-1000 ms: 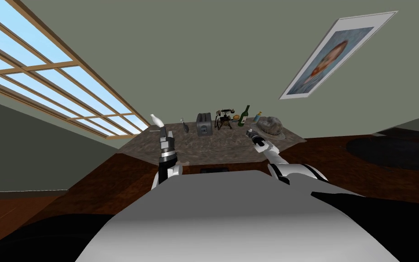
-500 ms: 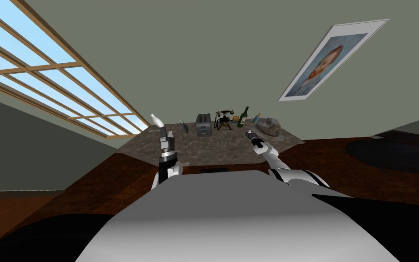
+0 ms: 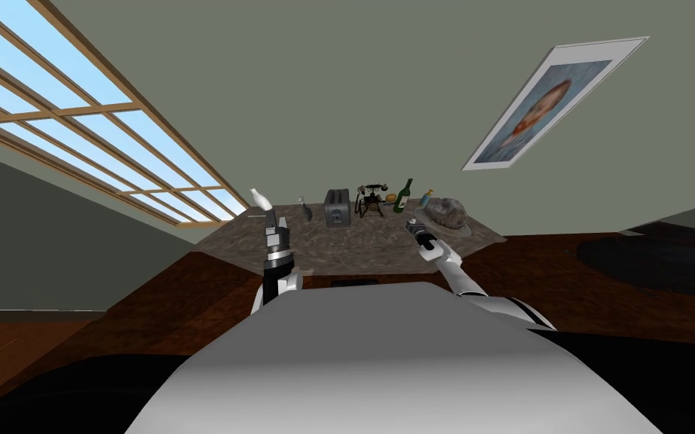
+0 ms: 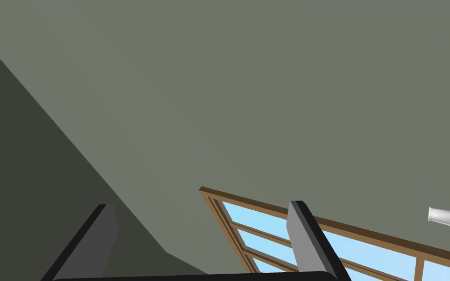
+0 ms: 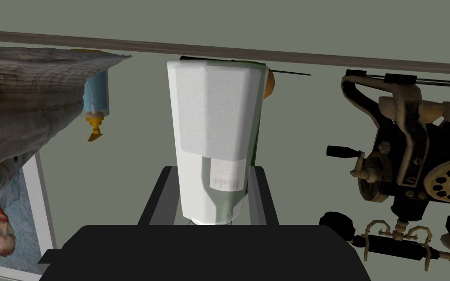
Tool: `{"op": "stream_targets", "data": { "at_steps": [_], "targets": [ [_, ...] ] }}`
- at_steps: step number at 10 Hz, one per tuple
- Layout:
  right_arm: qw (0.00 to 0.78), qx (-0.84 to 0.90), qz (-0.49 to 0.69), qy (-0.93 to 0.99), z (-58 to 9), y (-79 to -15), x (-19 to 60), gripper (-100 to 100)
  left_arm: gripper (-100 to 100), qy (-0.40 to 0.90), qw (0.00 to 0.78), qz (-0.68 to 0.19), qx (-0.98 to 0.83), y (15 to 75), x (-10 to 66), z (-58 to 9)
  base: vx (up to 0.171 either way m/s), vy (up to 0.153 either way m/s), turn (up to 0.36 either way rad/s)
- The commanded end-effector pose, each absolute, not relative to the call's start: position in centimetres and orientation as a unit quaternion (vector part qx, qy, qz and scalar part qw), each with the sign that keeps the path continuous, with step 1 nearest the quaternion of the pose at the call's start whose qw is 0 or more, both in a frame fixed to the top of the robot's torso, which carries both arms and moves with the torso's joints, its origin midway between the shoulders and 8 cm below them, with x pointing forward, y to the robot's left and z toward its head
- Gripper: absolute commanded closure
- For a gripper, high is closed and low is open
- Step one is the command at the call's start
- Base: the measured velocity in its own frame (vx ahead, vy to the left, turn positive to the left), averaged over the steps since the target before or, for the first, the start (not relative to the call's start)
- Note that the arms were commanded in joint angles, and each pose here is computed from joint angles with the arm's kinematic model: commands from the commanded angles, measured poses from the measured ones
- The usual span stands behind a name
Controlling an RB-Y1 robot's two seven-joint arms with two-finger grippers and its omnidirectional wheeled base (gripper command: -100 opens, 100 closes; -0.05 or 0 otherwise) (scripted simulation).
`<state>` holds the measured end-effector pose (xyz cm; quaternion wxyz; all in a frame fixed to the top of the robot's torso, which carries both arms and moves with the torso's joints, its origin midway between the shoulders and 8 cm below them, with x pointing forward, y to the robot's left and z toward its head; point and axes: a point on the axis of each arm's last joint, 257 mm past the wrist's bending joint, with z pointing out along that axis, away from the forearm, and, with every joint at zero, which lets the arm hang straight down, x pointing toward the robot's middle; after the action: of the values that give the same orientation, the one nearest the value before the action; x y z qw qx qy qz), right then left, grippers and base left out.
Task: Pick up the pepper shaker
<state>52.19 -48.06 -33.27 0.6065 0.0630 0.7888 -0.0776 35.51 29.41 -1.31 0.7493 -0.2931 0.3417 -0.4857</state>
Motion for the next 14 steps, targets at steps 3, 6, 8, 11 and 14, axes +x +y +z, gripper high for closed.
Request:
{"op": "stream_targets", "data": {
  "at_steps": [3, 6, 8, 11, 14],
  "targets": [
    [0.614, 0.065, -0.079, 0.782, -32.3, -46.9, 51.3, 100, 0, 0.342, 0.749, -0.486, -0.293, 29.4, 35.5, -1.3, 0.014, -0.040, 0.016],
    [0.611, 0.071, -0.084, 0.784, -32.6, -46.6, 50.1, 100, 0, 0.342, 0.749, -0.486, -0.293, 29.4, 35.5, -1.3, 0.010, -0.025, 0.018],
    [0.602, 0.081, -0.091, 0.789, -33.3, -46.6, 48.5, 100, 0, 0.342, 0.749, -0.486, -0.293, 29.4, 35.5, -1.3, 0.010, -0.030, 0.010],
    [0.602, 0.089, -0.097, 0.788, -33.1, -46.4, 47.3, 100, 0, 0.342, 0.749, -0.486, -0.293, 29.4, 35.5, -1.3, 0.011, -0.027, 0.017],
    [0.623, 0.080, -0.091, 0.773, -30.5, -45.4, 48.4, 100, 0, 0.342, 0.749, -0.486, -0.293, 29.4, 35.5, -1.3, 0.006, -0.019, 0.000]
  ]
}}
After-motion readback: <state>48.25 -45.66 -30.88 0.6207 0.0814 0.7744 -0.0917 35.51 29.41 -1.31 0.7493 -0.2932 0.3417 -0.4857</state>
